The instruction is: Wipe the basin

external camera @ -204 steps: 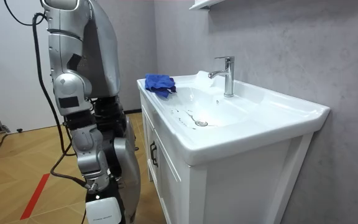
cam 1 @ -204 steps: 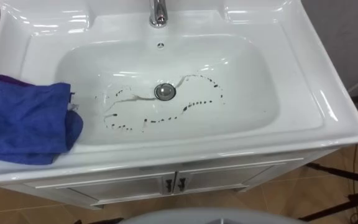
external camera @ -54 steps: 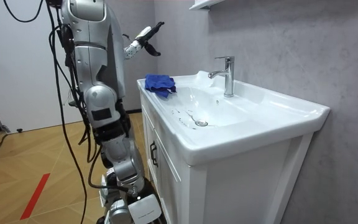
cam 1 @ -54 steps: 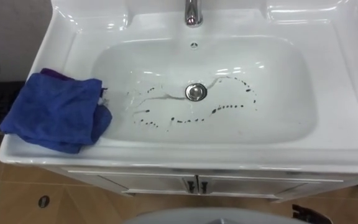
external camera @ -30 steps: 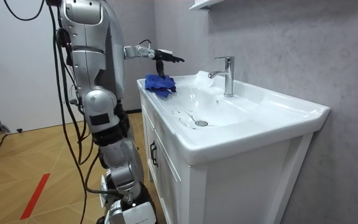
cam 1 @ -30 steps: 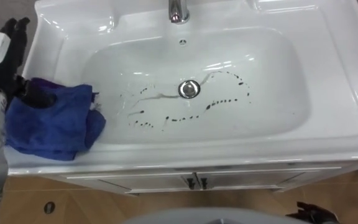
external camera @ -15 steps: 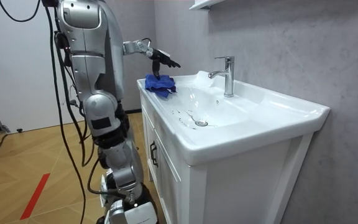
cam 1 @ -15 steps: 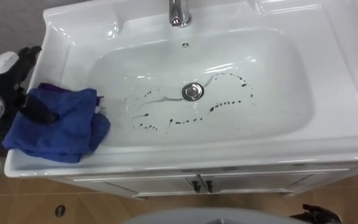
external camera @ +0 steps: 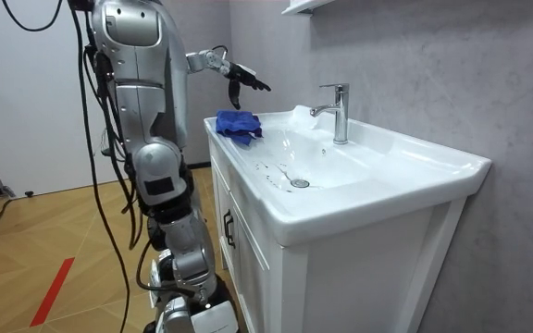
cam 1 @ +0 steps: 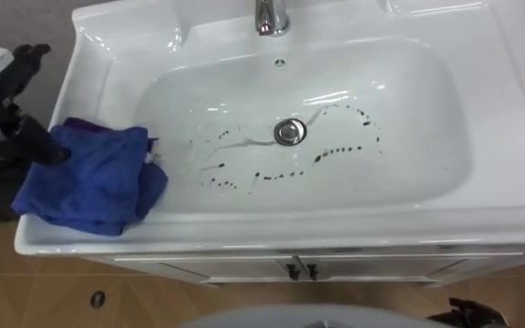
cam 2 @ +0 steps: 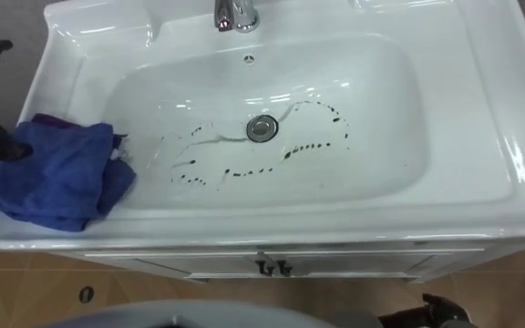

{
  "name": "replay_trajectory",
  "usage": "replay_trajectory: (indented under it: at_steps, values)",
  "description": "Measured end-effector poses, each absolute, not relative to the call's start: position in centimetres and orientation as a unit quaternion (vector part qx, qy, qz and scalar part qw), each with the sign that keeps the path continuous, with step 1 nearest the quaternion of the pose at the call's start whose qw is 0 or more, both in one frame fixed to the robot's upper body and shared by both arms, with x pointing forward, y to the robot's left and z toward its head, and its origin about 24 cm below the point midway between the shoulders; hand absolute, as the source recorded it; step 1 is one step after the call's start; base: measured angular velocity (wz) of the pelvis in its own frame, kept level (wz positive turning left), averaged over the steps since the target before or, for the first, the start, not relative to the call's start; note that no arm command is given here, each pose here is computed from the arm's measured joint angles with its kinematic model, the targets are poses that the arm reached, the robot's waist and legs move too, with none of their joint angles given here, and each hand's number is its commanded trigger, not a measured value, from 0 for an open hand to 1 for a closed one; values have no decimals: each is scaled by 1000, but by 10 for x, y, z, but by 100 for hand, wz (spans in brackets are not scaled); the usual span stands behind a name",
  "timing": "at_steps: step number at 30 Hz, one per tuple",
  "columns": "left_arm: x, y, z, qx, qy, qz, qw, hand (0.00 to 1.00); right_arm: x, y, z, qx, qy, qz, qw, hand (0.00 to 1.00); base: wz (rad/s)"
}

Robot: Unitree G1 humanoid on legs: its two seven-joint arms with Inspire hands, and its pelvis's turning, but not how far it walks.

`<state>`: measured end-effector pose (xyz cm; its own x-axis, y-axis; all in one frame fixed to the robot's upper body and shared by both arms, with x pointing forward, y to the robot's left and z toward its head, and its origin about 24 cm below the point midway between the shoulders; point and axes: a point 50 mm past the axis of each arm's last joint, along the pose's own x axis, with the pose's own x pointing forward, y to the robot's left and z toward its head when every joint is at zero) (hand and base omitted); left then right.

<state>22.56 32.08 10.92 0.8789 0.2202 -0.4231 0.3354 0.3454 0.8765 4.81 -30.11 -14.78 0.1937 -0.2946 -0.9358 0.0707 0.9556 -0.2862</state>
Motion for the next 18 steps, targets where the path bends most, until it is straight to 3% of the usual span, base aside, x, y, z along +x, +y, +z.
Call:
replay_trajectory:
  at_steps: [18]
  values:
    - [224, 320, 106, 560, 267, -68, 781, 0, 49, -299, -148, -91, 627, -100, 767, 0, 0]
